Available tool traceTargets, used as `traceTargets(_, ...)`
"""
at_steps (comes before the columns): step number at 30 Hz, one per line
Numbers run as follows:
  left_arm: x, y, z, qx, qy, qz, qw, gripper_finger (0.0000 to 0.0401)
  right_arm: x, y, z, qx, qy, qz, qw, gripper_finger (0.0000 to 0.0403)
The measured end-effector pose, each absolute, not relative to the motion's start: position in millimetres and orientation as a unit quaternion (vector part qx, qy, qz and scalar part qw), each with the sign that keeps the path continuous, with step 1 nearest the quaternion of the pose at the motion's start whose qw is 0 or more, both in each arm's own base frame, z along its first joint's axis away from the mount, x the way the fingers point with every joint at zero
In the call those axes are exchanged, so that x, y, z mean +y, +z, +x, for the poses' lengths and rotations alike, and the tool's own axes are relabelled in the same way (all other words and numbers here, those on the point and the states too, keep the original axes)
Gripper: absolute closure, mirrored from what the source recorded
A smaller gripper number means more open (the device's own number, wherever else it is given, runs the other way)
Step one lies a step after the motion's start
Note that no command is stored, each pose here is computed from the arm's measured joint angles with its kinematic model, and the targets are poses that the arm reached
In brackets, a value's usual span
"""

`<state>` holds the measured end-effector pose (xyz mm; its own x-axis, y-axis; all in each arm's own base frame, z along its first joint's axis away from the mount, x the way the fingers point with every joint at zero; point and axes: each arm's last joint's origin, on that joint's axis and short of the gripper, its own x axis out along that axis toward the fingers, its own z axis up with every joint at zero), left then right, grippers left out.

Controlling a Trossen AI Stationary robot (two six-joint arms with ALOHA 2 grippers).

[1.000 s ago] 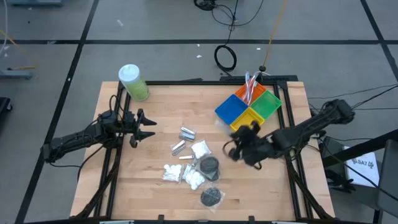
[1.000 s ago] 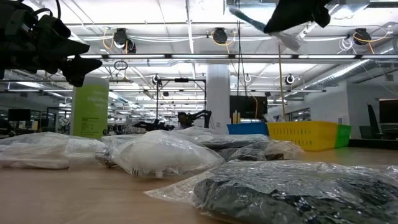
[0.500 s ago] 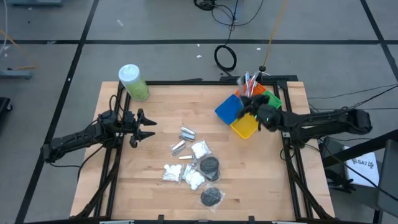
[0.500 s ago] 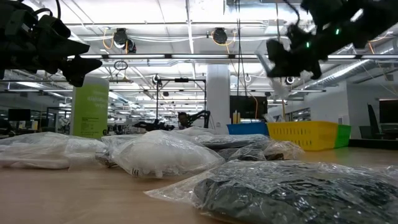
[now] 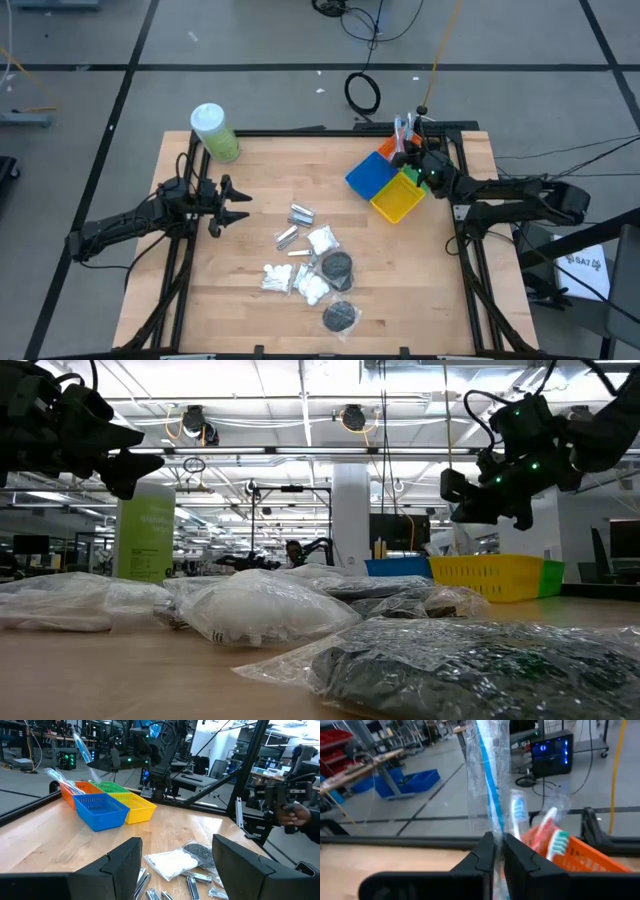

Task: Pick & Place Travel size toiletries
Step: Put the blue toothbrush into the orange bin

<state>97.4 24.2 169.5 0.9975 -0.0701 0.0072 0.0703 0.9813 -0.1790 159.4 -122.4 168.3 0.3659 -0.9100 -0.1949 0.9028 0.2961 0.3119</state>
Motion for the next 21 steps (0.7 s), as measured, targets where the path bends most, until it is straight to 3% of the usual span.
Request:
traceTargets(13, 24.2, 169.5, 97.4, 0.000, -0.035, -0.090, 0.995, 0.0162, -135.9, 146.4, 170.1, -0.021, -0.582, 0.189, 0.791, 0.0384)
traceTargets(21, 24.2, 169.5, 97.4, 0.000, -0.035, -0.090, 0.995, 0.0162, -140.7, 142.6, 167.2, -0.032, -0.593, 0.211, 0.777, 0.0329)
